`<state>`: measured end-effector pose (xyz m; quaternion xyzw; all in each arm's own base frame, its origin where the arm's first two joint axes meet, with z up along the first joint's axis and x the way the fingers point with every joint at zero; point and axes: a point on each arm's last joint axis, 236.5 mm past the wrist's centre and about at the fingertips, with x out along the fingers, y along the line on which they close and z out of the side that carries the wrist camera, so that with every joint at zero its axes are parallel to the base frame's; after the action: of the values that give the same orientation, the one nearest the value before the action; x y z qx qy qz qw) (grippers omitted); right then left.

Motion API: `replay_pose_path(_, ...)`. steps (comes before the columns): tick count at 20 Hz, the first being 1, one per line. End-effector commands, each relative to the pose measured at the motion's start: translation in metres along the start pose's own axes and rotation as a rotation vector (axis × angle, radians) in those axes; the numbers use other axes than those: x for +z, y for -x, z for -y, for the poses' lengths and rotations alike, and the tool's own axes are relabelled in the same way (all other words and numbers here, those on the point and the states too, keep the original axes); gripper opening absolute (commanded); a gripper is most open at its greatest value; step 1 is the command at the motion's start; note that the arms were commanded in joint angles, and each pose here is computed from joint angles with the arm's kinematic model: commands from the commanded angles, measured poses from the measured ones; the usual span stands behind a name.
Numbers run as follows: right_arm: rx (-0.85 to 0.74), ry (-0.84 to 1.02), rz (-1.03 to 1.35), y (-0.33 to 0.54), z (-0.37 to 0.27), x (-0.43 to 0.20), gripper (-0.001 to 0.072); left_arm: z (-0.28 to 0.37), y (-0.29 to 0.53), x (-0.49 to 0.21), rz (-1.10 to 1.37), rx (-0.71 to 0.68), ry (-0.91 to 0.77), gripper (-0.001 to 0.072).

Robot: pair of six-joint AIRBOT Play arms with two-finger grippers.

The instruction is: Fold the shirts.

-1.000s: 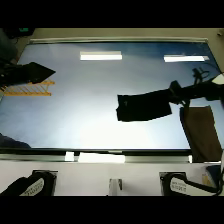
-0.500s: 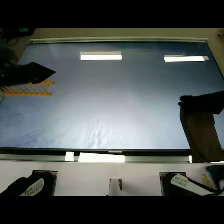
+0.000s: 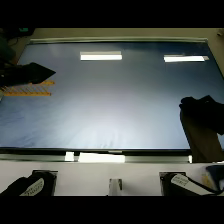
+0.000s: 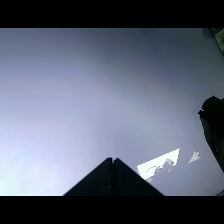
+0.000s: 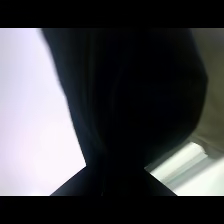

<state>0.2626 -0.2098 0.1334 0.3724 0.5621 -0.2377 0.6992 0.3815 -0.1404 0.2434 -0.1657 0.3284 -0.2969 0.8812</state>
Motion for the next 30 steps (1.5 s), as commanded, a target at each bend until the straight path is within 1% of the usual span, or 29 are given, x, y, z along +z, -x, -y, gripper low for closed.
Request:
replay_pose_path(1, -0.218, -0.063, -0.090, -0.013, 0.056, -0.026, 0.0022, 0.001, 0.000, -0.003, -0.011, -0.003, 0.000, 0.0039)
replay_pose_path(2, -0.241, -0.073, -0.126, -0.022, 0.064, -0.037, 0.0022, 0.001, 0.000, -0.003, -0.012, -0.004, 0.000, 0.0039)
replay_pose_path(8, -0.255, -0.123, -0.234, -0.100, 0.087, -0.083, 0.0023, 0.001, 0.000, -0.003, -0.011, -0.003, 0.000, 0.0039)
replay_pose_path(11, -0.281, -0.125, -0.266, -0.125, 0.100, -0.098, 0.0023, 0.000, 0.000, -0.002, -0.009, -0.003, 0.000, 0.0039)
replay_pose_path(15, -0.382, -0.082, -0.249, -0.123, 0.125, -0.094, 0.0023, 0.000, 0.000, -0.002, -0.007, -0.002, 0.001, 0.0039)
replay_pose_path(18, -0.372, -0.074, -0.209, -0.125, 0.124, -0.085, 0.0024, 0.001, 0.000, -0.002, -0.007, -0.003, 0.003, 0.0039)
replay_pose_path(19, -0.372, -0.074, -0.206, -0.126, 0.124, -0.084, 0.0071, 0.001, 0.000, -0.002, -0.007, -0.003, 0.013, 0.0039)
replay_pose_path(20, -0.373, -0.067, -0.204, -0.125, 0.124, -0.083, 0.0265, 0.001, 0.000, -0.002, -0.007, -0.003, 0.013, 0.0039)
replay_pose_path(21, -0.369, -0.035, -0.199, -0.122, 0.123, -0.080, 0.0492, 0.001, 0.000, -0.002, -0.007, -0.003, 0.012, 0.0039)
replay_pose_path(22, -0.363, 0.004, -0.182, -0.113, 0.120, -0.071, 0.0628, 0.000, 0.000, -0.001, -0.007, -0.002, 0.012, 0.0038)
replay_pose_path(24, -0.357, 0.022, -0.046, -0.079, 0.108, -0.032, 0.0636, 0.000, 0.001, 0.002, 0.007, 0.002, 0.009, 0.0038)
replay_pose_path(26, -0.301, 0.070, 0.201, -0.022, 0.074, 0.028, 0.0636, -0.008, 0.001, 0.012, 0.032, 0.050, -0.024, 0.0037)
replay_pose_path(27, -0.264, 0.124, 0.331, 0.009, 0.047, 0.054, 0.0636, -0.023, 0.000, 0.015, 0.014, 0.130, -0.055, 0.0036)
replay_pose_path(28, -0.218, 0.193, 0.456, 0.038, 0.010, 0.074, 0.0635, -0.045, -0.003, 0.015, -0.035, 0.252, -0.095, 0.0036)
replay_pose_path(30, -0.118, 0.364, 0.583, 0.063, -0.074, 0.079, 0.0634, -0.095, -0.011, 0.004, -0.208, 0.516, -0.203, 0.0035)
